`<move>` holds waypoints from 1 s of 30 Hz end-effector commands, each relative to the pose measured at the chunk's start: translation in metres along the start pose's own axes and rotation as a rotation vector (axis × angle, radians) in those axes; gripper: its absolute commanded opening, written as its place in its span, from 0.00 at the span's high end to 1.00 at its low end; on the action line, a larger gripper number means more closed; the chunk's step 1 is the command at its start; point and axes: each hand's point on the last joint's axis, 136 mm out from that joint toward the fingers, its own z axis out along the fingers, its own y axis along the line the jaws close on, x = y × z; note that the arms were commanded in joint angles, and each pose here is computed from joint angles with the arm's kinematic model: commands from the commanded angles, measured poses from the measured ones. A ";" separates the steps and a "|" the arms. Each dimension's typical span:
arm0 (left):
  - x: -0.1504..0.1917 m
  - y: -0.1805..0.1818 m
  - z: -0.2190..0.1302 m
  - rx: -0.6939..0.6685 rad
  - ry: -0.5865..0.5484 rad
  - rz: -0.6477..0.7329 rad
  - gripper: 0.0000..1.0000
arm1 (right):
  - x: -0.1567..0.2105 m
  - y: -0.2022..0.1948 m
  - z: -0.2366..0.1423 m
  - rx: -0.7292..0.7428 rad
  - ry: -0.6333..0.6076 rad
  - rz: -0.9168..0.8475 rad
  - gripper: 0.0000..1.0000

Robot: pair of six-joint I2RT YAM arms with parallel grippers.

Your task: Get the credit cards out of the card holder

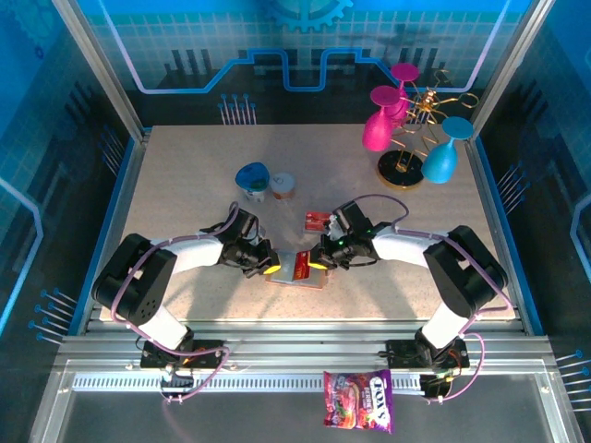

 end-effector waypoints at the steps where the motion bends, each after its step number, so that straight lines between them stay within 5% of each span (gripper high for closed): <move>1: 0.000 0.006 -0.005 -0.038 -0.007 -0.002 0.91 | 0.004 0.005 -0.007 0.011 -0.003 -0.030 0.93; 11: 0.003 0.009 -0.005 -0.032 -0.012 -0.009 0.90 | -0.004 0.009 -0.035 0.131 0.020 -0.175 0.97; 30: 0.010 0.017 -0.008 -0.031 -0.020 -0.032 0.89 | -0.060 0.013 -0.099 0.556 0.048 -0.833 1.00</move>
